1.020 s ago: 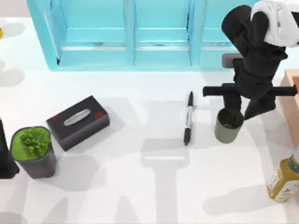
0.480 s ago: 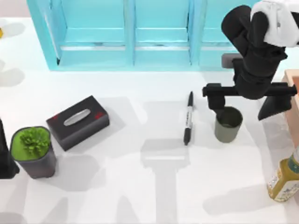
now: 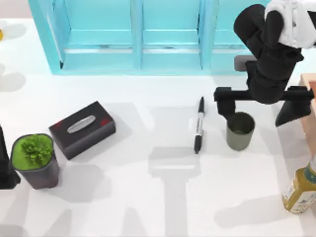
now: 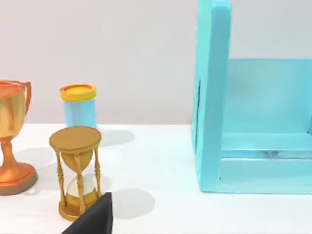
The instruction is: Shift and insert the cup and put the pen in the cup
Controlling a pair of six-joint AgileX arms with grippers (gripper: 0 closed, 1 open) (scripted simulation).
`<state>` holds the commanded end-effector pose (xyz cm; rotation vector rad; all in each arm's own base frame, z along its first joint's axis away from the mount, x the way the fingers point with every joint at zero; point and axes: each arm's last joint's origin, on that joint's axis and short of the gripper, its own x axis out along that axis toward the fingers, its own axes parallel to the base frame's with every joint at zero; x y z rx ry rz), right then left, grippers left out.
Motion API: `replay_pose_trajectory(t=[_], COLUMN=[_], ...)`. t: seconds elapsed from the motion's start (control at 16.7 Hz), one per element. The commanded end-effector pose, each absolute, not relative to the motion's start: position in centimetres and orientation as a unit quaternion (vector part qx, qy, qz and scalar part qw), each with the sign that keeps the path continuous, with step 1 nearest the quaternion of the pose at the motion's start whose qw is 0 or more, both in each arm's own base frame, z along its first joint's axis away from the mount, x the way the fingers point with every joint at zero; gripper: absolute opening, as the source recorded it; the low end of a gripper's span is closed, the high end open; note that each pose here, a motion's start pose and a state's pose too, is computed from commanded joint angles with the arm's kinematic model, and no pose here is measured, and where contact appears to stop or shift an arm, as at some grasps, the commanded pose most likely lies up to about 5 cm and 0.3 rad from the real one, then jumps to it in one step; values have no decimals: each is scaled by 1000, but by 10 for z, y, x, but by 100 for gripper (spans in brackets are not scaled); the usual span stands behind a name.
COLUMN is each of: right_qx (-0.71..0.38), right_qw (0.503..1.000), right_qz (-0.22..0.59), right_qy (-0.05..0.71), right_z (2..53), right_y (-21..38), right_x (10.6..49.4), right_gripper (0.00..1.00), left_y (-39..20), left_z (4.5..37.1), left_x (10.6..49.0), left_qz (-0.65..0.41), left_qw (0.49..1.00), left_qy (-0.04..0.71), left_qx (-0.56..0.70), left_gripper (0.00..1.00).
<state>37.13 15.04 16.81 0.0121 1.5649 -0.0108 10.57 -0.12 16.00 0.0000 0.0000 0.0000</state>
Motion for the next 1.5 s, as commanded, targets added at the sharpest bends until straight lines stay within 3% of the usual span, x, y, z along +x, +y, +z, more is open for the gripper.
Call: replay_pose_trajectory(t=[0.42,0.78,1.2,1.5], right_qx=[6,5,2,-5], right_qw=[706,709,708,696], right_qz=[-7,-4,-7,-49], right_qy=[708,705,706,716], right_z=[246,313,313,278], right_y=[156,151,156,203], right_x=[384,371,370,391], right_gripper=[100,100,100,100], left_y=[-1,-1,-1,-1], left_z=[160,160,160,160], left_x=[106,106,106,106], left_qz=[0,0,0,0], left_qw=[1000,1000,1000,1000], left_qy=[0,0,0,0], left_qx=[0,0,0,0], left_gripper=[100,100,100,100])
